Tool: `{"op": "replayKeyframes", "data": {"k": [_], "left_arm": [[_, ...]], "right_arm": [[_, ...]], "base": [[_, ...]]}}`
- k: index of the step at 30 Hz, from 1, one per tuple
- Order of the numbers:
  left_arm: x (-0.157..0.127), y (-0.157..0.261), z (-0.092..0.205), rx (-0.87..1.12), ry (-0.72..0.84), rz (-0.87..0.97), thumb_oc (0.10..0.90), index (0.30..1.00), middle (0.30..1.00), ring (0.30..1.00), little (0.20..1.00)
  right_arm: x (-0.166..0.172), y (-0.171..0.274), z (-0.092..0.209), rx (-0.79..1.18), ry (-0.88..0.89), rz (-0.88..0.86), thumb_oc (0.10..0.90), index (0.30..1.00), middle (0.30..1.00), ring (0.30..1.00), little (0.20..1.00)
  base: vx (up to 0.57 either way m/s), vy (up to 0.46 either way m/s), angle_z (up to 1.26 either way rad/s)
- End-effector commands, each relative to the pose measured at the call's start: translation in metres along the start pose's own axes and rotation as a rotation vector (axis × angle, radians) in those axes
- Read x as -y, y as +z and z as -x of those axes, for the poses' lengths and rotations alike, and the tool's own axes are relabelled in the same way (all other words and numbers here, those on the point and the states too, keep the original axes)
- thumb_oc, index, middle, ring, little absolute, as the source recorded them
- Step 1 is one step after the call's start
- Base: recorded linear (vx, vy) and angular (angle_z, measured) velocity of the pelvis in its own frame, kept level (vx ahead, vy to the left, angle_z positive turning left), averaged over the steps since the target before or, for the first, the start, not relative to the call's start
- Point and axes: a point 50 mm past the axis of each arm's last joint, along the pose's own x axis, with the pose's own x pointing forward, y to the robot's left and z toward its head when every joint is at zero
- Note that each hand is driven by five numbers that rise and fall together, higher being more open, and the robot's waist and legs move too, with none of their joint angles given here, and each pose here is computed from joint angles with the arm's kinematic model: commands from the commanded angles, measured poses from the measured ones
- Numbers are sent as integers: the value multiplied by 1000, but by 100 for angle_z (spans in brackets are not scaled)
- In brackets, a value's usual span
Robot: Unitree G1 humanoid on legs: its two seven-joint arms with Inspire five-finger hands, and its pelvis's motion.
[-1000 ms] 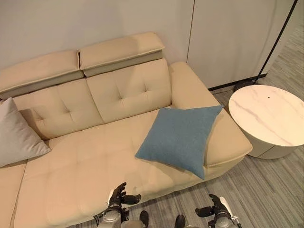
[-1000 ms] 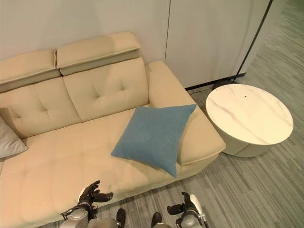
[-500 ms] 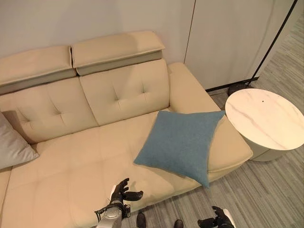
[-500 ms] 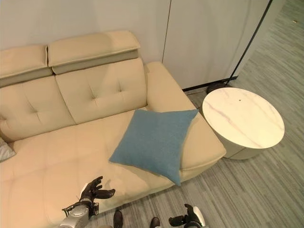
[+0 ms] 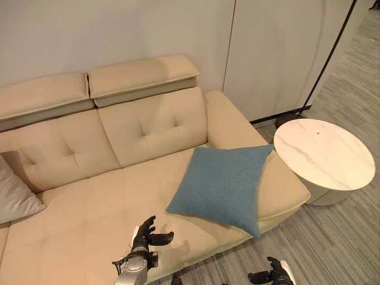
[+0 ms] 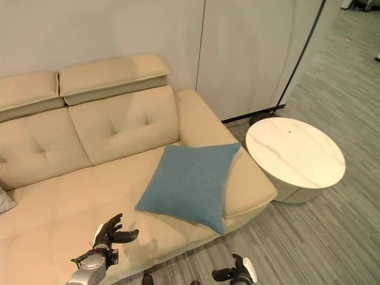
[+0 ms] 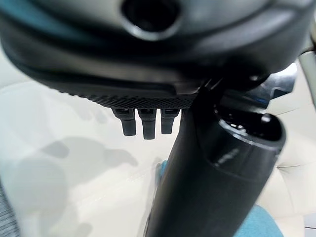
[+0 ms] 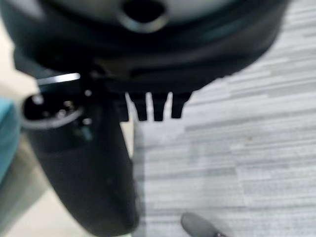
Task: Pick up all the scattered cushions and arrange them neatly on the sofa.
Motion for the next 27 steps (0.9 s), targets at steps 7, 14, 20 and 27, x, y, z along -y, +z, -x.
{"op": "replayKeyframes", "data": {"k": [7,14,20,27], "left_arm": [[-14,79,-16,310,77,-10,800,900,900,900,900],[-15,103,-17,392,79,-43,800,900,900,900,900],[-37,88,-14,346,83,-44,800,900,900,900,900],[-43,70,-7,302,84,1,800,900,900,900,900]], "right_arm": [[62,59,-16,213,-229,67,800,900,900,900,900],[127,123,-13,411,-410,127,800,900,900,900,900],[278,176,53,759,-623,-233,800,900,900,900,900],[267,181,80,1060,-495,-732,800,900,900,900,900]], "base": [[0,0,0],[0,5,2],[25,-19,7],[15,18,-5]]}}
